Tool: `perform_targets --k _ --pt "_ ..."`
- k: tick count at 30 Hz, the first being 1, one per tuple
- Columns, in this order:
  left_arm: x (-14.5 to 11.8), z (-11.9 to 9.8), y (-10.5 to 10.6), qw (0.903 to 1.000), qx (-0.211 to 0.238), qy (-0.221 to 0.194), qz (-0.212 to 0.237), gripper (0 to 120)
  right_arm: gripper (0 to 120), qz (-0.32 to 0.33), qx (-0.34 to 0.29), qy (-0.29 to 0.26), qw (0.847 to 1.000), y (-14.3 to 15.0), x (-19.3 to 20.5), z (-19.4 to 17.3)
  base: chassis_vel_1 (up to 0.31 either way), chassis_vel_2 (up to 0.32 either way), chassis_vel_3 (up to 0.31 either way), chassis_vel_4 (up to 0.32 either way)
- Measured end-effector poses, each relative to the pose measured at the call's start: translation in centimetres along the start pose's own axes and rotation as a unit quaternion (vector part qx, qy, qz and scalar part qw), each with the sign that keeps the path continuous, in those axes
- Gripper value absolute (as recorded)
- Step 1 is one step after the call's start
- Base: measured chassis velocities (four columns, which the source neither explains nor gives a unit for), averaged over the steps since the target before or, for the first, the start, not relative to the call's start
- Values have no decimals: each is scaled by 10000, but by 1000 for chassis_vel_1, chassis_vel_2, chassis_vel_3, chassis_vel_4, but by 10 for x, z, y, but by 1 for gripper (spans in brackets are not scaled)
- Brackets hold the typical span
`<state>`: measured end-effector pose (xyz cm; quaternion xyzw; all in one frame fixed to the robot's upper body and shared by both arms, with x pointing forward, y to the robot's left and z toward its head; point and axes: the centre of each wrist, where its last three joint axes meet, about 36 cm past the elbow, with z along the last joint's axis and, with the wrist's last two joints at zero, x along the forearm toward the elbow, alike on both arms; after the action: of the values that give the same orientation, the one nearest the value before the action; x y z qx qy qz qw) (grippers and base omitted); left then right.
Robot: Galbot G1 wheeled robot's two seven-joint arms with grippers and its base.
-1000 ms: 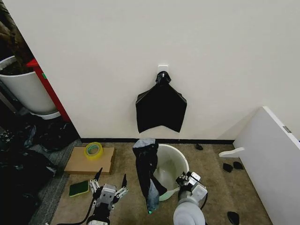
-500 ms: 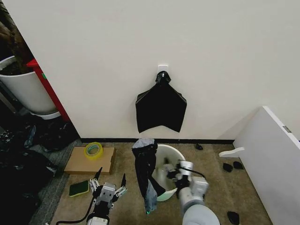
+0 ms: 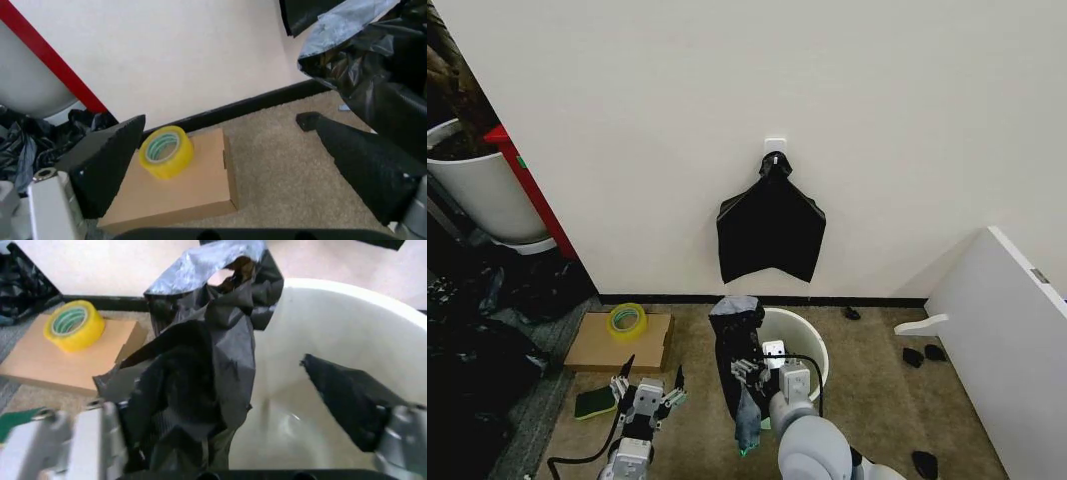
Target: Place the garbage bag over the trash bin.
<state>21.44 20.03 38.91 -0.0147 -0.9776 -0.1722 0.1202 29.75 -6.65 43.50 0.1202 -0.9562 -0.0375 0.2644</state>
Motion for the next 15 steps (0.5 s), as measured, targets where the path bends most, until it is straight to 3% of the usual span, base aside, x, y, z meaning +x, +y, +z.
perform_targets --k 3,6,8,15 --pt "-2 3 -1 10000 -13 29 -11 100 59 -144 -193 -187 9995 0 14 -11 0 0 0 0" --pt "-2 4 -2 10000 -13 49 -6 100 51 -169 -214 -221 9994 0 17 -12 0 0 0 0" --pt "-2 5 -3 10000 -9 61 -3 100 54 -170 -204 -244 9994 -1 19 -13 0 0 0 0" --pt "-4 8 -5 9999 -36 106 -2 100 84 -102 54 -203 9997 4 25 -13 0 0 0 0"
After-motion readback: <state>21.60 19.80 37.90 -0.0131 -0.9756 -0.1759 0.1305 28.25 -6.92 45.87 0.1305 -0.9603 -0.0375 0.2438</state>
